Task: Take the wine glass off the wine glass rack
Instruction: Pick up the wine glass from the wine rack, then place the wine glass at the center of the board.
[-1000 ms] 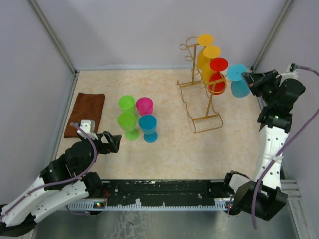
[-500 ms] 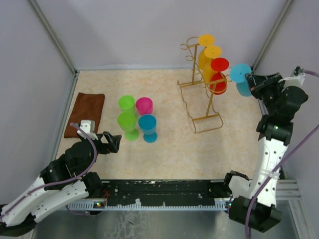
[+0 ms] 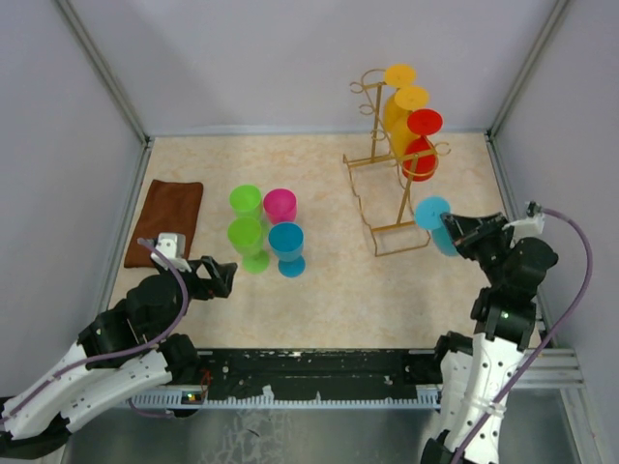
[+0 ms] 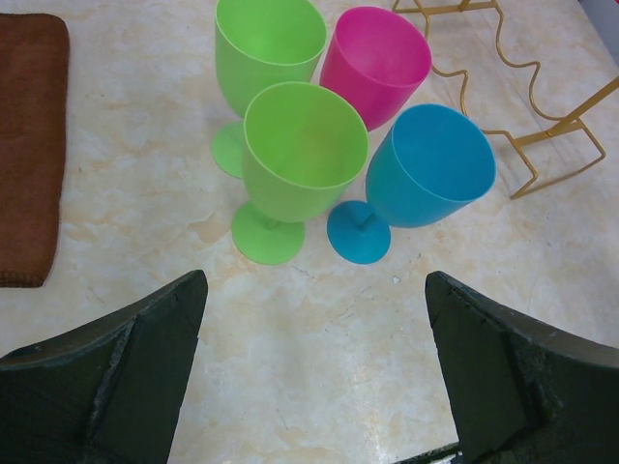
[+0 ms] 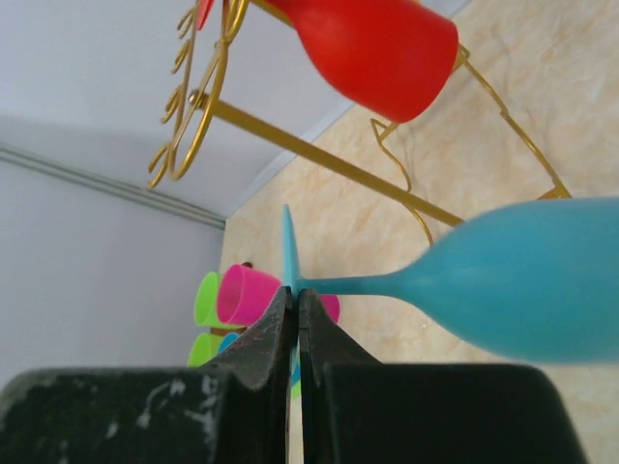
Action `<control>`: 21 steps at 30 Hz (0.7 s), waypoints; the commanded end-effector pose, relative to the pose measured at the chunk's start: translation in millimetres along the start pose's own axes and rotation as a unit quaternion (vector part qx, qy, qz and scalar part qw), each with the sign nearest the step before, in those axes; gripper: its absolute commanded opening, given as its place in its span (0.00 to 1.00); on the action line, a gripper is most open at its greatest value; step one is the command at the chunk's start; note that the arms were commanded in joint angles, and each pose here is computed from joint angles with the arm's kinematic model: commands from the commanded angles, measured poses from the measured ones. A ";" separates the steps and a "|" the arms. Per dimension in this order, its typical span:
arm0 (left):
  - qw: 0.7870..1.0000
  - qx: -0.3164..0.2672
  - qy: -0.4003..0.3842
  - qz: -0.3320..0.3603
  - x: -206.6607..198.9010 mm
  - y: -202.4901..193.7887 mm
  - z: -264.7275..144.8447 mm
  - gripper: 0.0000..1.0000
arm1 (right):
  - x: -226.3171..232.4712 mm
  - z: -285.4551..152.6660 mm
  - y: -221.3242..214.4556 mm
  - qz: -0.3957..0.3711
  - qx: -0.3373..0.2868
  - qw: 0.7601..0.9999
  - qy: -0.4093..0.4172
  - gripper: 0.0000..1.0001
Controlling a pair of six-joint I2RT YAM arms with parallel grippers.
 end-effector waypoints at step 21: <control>0.959 0.069 -0.260 -0.092 -81.2 7.6 -13.7 0.98 | 56.1 -27.4 -72.2 -0.116 0.269 0.918 0.267 0.00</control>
Point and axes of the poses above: each gripper's point midway between its finger pads, its own z axis out along the fingers, its own x axis along the line the jaws close on, y = z × x, the point moved 7 cm from there along -z, back along the fingers, and after that the axes turned 14 degrees about -z, right-handed, at the moved point
